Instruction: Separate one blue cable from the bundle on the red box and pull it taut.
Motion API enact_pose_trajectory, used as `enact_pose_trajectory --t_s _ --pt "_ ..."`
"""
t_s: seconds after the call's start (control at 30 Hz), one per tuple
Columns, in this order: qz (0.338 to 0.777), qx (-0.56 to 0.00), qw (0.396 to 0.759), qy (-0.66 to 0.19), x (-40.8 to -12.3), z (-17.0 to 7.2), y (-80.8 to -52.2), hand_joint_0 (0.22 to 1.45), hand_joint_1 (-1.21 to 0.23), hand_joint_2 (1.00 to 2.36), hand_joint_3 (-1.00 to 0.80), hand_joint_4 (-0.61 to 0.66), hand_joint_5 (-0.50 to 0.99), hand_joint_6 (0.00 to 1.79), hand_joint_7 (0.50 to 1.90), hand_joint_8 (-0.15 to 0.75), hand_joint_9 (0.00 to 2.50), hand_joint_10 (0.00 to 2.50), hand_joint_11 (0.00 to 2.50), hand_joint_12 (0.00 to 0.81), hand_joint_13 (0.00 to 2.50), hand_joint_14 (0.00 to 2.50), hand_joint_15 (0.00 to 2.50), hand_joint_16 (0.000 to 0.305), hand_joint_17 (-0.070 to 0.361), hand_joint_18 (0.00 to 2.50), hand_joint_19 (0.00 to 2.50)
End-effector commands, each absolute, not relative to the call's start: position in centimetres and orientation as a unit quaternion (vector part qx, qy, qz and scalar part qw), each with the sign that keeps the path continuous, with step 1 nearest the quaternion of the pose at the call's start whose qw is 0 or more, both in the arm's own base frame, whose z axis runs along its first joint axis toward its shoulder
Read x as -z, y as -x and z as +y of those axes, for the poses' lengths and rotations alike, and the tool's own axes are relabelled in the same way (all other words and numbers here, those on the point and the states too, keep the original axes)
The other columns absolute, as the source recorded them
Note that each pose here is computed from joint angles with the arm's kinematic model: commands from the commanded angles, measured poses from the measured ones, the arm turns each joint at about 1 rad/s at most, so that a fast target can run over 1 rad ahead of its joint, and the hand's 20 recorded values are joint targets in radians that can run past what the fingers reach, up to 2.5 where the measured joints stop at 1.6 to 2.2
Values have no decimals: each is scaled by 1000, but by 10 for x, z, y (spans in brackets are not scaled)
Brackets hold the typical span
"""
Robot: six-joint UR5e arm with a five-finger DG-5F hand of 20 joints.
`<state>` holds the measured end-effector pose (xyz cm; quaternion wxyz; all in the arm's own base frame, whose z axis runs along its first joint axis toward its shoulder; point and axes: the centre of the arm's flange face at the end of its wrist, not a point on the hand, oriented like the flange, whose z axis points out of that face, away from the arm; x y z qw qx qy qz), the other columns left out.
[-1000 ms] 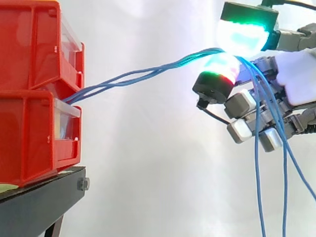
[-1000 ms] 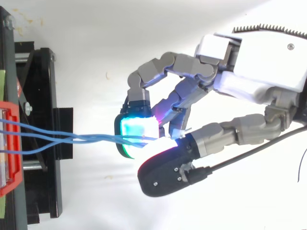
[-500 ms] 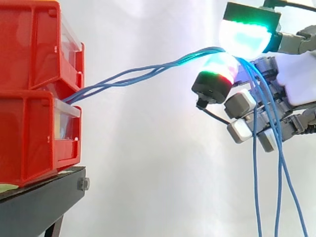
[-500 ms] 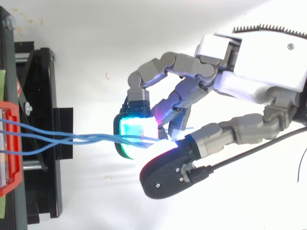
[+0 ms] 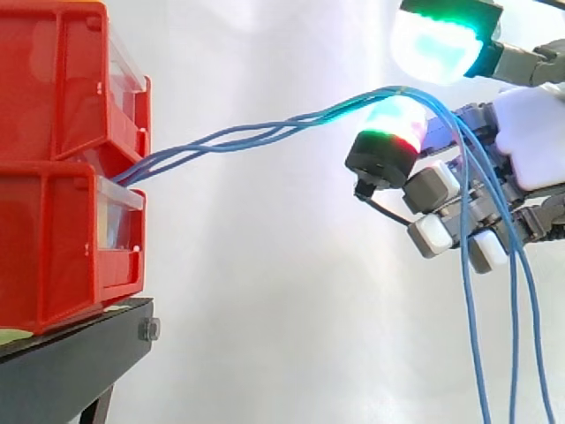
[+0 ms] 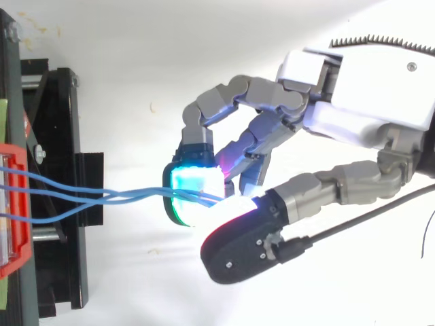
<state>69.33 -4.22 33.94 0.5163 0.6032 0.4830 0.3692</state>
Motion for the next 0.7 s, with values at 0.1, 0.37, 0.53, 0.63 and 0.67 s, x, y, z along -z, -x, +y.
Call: enact_pose_trajectory --t_s 0.1,0.37,0.53,0.63,0.67 --pt "482 -370 516 -604 -339 -42 -693 471 -614 1000 -500 82 -167 859 1106 374 930 16 1011 426 862 15 642 56 125 882 760" --pt "482 -370 516 -604 -339 -42 -693 608 -671 1013 -275 40 -159 849 1129 343 937 18 1026 396 858 18 652 48 109 849 781" --pt "482 -370 516 -604 -339 -42 -693 626 -804 1016 -205 36 -168 861 1087 335 903 19 1041 389 855 19 647 48 108 865 750" --pt "481 -371 515 -605 -341 -42 -692 682 -898 1019 -226 -39 -181 873 1111 320 889 18 1046 382 847 20 634 47 105 866 724" --pt "482 -369 515 -605 -339 -42 -693 703 -909 1017 -253 -77 -186 879 1130 320 890 19 1035 379 848 20 635 46 104 867 714"
